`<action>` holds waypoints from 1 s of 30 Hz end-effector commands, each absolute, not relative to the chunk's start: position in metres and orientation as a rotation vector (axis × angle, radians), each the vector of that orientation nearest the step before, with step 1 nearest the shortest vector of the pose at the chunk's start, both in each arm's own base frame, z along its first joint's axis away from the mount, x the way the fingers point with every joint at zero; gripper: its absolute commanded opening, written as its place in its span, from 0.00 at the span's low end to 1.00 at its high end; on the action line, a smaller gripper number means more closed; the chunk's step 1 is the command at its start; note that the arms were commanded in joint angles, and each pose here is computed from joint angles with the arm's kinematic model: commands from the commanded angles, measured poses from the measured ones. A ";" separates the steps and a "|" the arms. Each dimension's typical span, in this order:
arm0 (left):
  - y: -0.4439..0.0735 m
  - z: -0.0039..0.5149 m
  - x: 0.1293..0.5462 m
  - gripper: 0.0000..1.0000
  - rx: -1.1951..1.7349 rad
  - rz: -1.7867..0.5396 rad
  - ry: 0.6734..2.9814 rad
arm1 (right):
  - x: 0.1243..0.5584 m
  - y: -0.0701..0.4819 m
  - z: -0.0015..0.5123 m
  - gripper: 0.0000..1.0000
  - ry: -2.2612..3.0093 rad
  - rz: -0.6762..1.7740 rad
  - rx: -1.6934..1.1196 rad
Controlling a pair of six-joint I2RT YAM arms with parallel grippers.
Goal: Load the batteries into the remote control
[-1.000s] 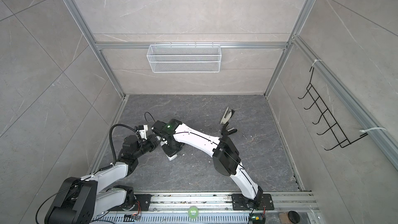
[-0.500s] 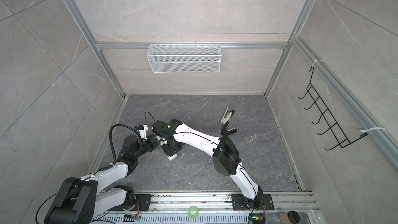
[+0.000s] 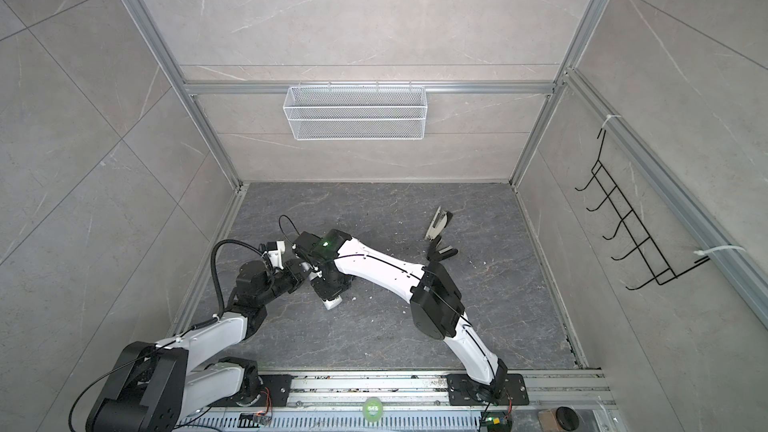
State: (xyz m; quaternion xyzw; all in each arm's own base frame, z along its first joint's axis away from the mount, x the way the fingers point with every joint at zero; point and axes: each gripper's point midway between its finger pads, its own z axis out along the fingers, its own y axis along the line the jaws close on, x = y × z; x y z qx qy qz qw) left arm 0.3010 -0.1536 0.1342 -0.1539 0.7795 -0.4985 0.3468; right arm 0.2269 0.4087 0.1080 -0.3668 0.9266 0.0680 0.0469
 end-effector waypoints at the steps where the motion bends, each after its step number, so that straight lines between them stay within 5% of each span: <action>1: -0.158 0.156 0.301 0.00 -0.314 -1.321 1.947 | 0.225 0.409 0.102 0.23 2.841 0.197 -1.105; 16: -0.162 0.156 0.298 0.00 -0.287 -1.348 1.969 | 0.226 0.411 0.131 0.47 2.792 0.248 -1.077; 30: -0.178 0.163 0.288 0.00 -0.202 -1.431 2.065 | 0.184 0.398 0.231 0.52 2.471 0.463 -1.256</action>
